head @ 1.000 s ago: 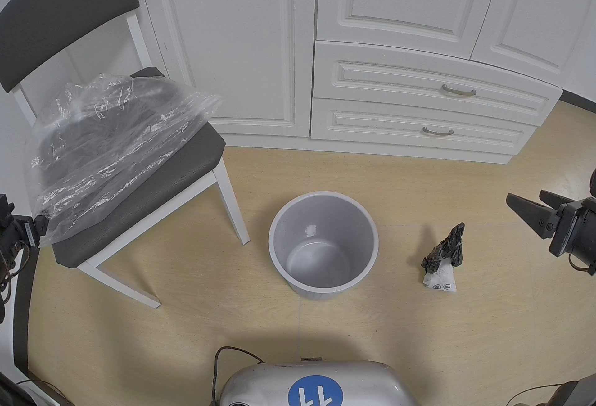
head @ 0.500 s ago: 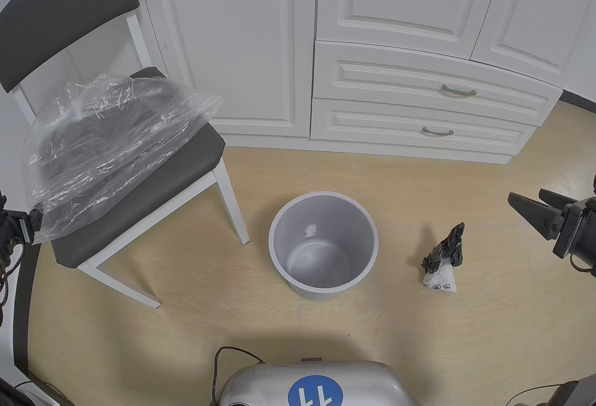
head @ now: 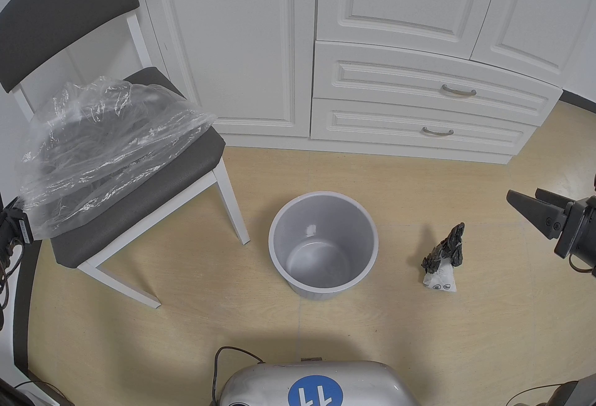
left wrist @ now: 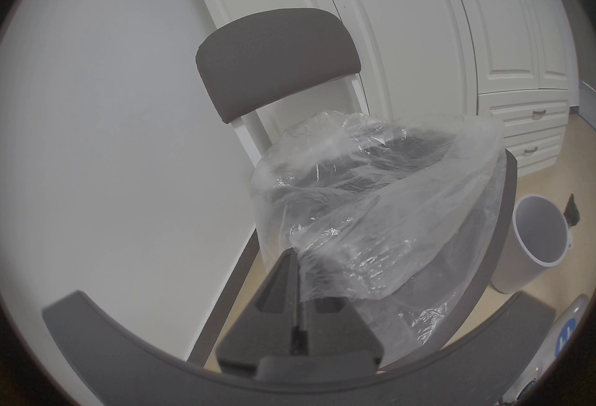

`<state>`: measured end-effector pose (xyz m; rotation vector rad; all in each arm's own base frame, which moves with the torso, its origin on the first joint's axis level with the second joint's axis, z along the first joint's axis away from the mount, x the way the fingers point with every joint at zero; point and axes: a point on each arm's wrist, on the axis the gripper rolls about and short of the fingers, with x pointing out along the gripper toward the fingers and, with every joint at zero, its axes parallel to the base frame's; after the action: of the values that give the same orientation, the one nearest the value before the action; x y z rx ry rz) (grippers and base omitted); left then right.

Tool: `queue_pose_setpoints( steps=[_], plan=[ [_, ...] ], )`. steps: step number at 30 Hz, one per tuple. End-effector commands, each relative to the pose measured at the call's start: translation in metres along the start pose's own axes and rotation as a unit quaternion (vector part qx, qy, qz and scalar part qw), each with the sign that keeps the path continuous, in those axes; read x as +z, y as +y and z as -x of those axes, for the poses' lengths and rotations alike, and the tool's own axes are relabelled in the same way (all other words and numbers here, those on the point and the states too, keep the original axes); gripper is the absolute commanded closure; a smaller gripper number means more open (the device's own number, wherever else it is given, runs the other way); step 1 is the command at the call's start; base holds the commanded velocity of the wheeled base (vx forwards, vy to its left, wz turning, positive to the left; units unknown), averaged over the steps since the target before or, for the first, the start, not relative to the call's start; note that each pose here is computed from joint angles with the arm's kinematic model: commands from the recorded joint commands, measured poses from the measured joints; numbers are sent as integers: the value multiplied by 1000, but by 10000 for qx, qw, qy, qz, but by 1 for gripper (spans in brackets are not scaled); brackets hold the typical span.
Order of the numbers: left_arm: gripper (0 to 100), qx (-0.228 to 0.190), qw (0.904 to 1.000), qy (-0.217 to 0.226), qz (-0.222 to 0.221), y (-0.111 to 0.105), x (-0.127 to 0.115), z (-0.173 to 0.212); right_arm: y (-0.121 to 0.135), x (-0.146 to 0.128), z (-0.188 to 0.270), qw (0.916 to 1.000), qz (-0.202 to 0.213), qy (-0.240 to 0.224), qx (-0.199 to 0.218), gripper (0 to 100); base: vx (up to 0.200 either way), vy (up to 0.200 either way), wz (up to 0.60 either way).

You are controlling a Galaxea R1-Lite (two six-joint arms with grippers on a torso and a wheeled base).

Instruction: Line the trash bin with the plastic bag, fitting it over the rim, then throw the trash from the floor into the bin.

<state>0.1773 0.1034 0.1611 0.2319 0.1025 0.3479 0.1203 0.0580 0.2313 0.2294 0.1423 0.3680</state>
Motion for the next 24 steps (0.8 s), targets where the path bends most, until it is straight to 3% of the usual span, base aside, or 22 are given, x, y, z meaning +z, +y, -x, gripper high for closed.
queue_pose_setpoints(
  steps=[1,14,21,24],
  plan=[
    [100,-73,10000,-23,-2,-3,1,0,1,-2,-1,9999,8,75,71,0,0,0,0],
    [100,-389,9980,-467,-177,-21,0,14,4,-7,3,9996,73,138,228,0,0,0,0],
    [100,-874,9926,-825,-141,-41,11,22,4,-7,4,9996,96,139,236,0,0,0,0],
    [100,-824,9927,-868,-130,-47,14,24,4,-7,4,9995,105,148,241,0,0,0,0]
  ],
)
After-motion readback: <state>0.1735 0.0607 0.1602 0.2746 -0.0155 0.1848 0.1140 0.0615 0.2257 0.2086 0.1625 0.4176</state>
